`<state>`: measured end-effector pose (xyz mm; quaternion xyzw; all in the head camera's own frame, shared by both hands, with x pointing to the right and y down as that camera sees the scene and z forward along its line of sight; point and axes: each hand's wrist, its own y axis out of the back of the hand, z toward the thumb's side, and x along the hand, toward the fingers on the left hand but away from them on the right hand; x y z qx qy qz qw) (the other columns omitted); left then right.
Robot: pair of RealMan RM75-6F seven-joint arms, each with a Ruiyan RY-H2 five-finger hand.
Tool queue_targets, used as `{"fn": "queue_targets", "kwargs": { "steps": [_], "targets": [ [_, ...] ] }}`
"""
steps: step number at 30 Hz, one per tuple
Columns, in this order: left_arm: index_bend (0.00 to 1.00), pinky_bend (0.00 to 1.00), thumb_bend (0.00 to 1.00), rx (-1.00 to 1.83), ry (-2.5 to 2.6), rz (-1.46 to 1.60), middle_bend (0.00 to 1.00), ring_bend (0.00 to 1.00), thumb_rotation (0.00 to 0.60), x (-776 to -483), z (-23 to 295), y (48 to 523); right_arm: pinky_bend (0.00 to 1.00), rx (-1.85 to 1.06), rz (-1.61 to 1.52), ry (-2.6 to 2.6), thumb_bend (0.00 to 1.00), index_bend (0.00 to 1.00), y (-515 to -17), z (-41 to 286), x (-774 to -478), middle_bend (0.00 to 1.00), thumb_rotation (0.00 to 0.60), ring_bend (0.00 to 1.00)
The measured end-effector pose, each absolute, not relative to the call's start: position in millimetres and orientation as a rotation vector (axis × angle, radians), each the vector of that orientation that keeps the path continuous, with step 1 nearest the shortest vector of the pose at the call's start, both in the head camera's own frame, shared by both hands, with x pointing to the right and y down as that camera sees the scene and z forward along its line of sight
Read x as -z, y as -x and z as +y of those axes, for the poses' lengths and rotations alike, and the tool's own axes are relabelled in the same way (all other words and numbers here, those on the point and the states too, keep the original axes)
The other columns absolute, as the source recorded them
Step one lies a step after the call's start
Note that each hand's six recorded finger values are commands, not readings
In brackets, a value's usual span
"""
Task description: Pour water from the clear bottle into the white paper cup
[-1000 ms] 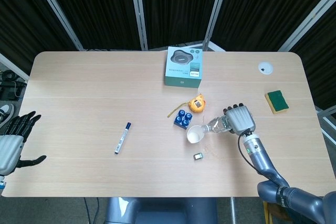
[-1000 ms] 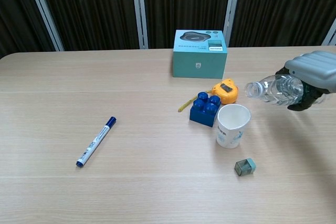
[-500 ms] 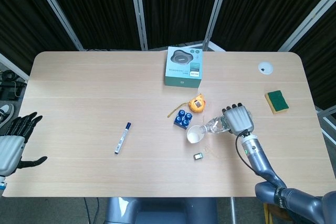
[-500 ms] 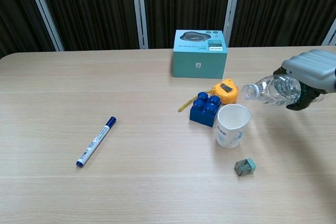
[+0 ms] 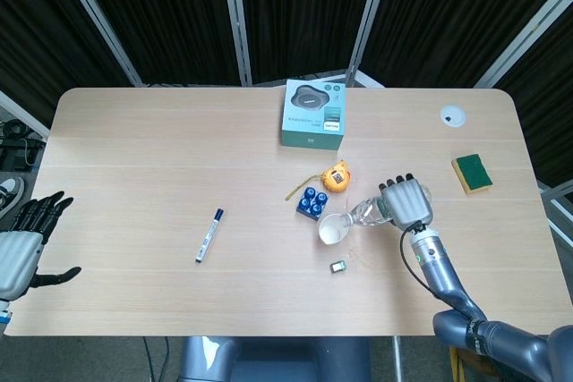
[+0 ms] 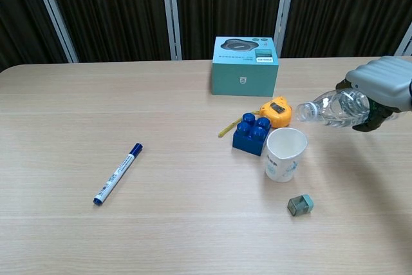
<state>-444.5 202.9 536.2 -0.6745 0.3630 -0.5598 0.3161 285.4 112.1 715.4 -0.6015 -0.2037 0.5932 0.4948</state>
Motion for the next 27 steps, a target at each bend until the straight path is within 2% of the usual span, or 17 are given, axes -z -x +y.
{"fn": "queue_targets", "kwargs": {
  "steps": [27],
  "targets": [
    [0.00,0.00,0.00,1.486,1.779,0.949,0.00,0.00,0.600,-536.9,203.8,444.1,0.45,-1.428,-0.471,1.366,0.44,0.61,-288.7,108.4,-710.3,0.63,0.600,0.58]
  ]
}}
